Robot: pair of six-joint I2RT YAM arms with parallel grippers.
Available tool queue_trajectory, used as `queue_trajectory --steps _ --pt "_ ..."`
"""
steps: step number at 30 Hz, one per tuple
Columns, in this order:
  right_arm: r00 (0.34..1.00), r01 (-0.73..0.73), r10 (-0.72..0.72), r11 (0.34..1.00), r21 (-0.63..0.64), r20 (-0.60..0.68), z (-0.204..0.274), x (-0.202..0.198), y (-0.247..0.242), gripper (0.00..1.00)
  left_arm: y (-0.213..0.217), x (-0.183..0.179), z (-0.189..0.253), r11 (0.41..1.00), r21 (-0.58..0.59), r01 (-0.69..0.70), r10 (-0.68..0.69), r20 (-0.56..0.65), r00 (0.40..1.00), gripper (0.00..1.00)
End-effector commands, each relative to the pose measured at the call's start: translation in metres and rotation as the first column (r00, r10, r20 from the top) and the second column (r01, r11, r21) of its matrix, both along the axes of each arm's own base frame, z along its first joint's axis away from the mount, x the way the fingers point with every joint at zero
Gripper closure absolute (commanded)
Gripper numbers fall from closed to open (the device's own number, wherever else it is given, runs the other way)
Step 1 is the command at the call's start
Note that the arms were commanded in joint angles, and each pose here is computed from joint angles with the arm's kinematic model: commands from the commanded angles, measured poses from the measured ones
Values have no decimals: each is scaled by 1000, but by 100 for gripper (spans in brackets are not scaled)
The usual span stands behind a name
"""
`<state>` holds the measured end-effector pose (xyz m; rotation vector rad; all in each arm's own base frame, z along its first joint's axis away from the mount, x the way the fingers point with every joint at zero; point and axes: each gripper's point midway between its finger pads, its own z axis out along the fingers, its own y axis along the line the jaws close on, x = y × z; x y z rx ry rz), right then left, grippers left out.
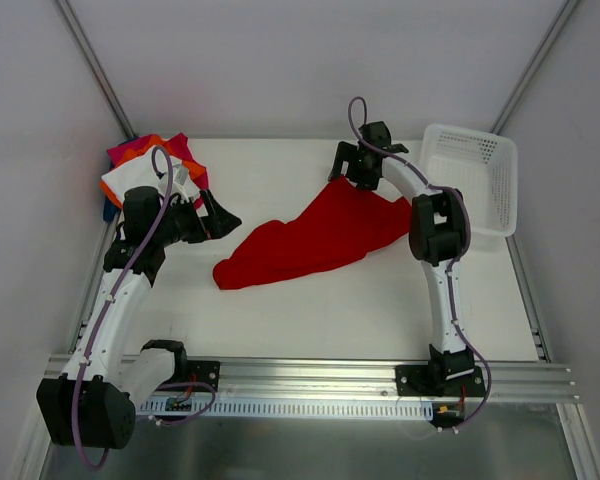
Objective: Fold and stack the t-shirts
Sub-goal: Move the tshirt to the center of the board, then flatten the tshirt out
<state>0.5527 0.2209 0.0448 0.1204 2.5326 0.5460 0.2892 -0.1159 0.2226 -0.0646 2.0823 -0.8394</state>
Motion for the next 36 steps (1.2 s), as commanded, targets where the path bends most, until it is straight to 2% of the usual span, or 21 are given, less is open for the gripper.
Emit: queue_trajectory --steps 1,7,10,13,14,15,16,17,18,19,29,36 --pt "1000 0 0 999 -43 -5 20 -14 -13 1 2 0 5 1000 19 6 -7 34 999 1" --pt "999 -15 15 1000 -23 -28 10 -19 -8 3 1 0 6 1000 15 8 -8 36 999 1" --pt "999 -18 17 1000 -24 -39 3 -19 -6 10 1 0 5 1000 15 8 -8 34 999 1" --pt "998 -21 20 1000 -21 -51 -5 -17 -5 30 1 -1 6 1000 15 8 -8 36 999 1" --pt "998 -22 21 1000 -21 -54 -8 -17 -5 45 1 0 5 1000 16 8 -9 32 999 1" --pt "998 -20 18 999 -26 -66 -12 -17 -6 69 1 0 5 1000 16 8 -9 33 999 1" --pt "998 -19 17 999 -27 -66 -10 -17 -6 69 1 0 4 1000 17 7 -8 32 999 1" --pt "997 -17 15 999 -36 -72 -15 -17 -6 87 1 0 4 1000 18 8 -8 31 999 1" --pt "997 -17 13 999 -43 -76 -16 -16 -9 96 1 0 4 1000 18 8 -8 31 999 1" --pt "997 -17 13 999 -51 -79 -18 -17 -9 100 1 0 5 1000 17 9 -9 33 999 1" --pt "997 -10 4 997 -73 -78 -18 -17 -16 100 2 1 4 1000 21 7 -8 31 999 1" --pt "1000 -16 17 999 -50 16 46 -26 -17 100 -1 -1 8 1000 10 17 -17 36 999 1"
